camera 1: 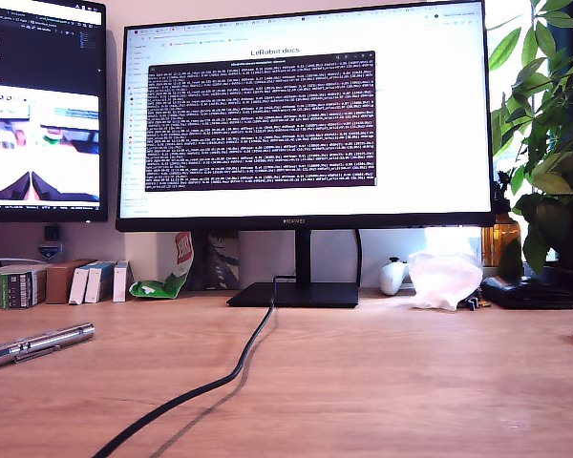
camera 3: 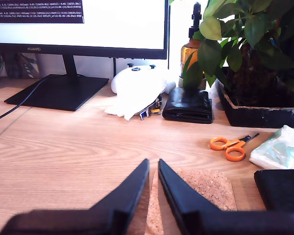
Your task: Pick the metallic laser pointer with your right arm, pass it to your left arm, then place it down to the left side of the table
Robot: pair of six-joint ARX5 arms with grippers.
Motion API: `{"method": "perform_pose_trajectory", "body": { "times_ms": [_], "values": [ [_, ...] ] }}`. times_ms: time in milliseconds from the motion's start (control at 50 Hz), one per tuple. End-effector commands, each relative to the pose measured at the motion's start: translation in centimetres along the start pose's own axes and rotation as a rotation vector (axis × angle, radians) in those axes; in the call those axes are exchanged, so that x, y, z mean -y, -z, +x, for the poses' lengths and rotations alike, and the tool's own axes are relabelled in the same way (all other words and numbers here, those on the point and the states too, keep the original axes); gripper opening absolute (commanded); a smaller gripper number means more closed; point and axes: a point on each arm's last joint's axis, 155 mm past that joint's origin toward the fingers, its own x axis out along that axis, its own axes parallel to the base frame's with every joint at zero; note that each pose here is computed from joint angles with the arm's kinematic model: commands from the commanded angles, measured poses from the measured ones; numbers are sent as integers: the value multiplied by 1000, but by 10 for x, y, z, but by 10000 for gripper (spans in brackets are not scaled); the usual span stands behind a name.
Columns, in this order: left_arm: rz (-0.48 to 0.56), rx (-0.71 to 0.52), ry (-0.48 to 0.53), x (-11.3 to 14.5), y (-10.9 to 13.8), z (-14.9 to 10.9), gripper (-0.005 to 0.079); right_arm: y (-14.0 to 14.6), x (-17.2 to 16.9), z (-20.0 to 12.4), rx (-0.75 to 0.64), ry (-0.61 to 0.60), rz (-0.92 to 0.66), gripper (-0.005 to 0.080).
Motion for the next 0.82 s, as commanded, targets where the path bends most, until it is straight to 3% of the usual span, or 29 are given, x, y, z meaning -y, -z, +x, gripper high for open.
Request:
{"method": "perform_pose_trajectory", "body": {
  "times_ms": [0, 800],
  "values": [
    [2, -43, -25, -8, 18, 2, -11, -1, 0, 0, 9, -2, 6, 54],
    [-19, -39, -33, -10, 17, 2, -11, -1, 0, 0, 9, -2, 6, 54]
  ]
}}
